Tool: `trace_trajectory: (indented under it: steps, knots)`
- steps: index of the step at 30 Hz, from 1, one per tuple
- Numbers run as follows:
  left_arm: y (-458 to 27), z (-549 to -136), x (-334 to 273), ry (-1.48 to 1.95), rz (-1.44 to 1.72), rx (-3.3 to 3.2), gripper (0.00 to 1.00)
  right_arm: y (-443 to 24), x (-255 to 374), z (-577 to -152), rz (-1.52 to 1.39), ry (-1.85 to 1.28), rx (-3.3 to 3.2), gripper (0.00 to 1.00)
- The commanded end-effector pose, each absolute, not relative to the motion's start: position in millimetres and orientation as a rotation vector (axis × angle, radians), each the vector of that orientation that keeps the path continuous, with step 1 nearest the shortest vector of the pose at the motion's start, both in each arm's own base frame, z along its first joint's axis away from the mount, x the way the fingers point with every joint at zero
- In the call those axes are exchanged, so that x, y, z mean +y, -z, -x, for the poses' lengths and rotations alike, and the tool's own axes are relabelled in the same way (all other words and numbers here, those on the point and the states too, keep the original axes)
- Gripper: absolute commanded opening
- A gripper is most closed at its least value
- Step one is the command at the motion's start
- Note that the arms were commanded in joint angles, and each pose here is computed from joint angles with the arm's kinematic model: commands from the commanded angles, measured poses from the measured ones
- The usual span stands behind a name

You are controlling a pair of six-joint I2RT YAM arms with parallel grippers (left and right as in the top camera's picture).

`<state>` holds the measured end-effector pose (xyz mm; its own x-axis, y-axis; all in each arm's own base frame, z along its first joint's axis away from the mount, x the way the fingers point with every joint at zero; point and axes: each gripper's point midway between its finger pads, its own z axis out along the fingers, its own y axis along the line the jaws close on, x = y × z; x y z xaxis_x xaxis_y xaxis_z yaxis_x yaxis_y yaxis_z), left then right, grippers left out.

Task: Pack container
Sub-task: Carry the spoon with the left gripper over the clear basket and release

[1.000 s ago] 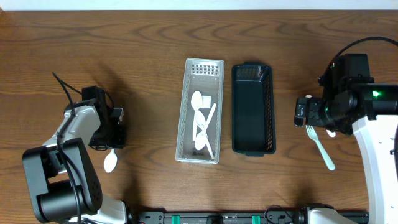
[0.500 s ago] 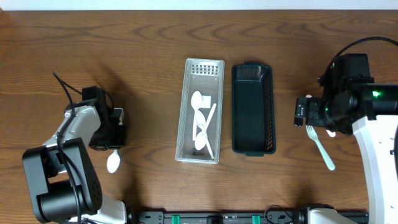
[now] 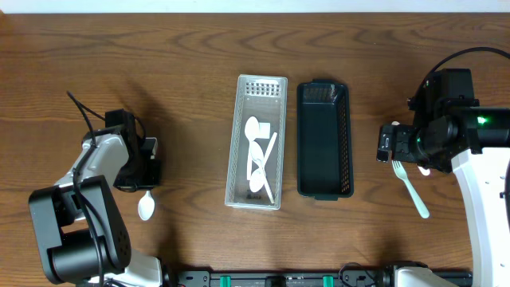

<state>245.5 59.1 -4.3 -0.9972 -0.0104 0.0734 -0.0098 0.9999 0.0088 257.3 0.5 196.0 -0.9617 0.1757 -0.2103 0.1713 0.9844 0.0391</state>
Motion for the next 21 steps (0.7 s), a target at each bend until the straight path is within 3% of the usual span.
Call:
trace_trajectory:
  steps: [1,7,12,21]
  knots:
    - [-13.4,-266.1,62.7,0.068,-0.069,-3.115,0.06,-200.2,-1.0,-259.1,-0.252,-0.034,2.9,0.99]
    - [-81.3,-299.0,34.5,0.093,-0.045,-3.268,0.06,-200.5,-1.0,-260.5,-0.251,-0.034,2.894,0.99]
    - [-135.4,-304.1,-23.2,0.046,0.062,-3.387,0.06,-201.2,-1.0,-263.3,-0.25,-0.036,2.883,0.99]
    - [-159.6,-283.9,-150.1,-0.212,0.215,-3.489,0.06,-202.8,-1.2,-269.2,-0.248,-0.037,2.858,0.99]
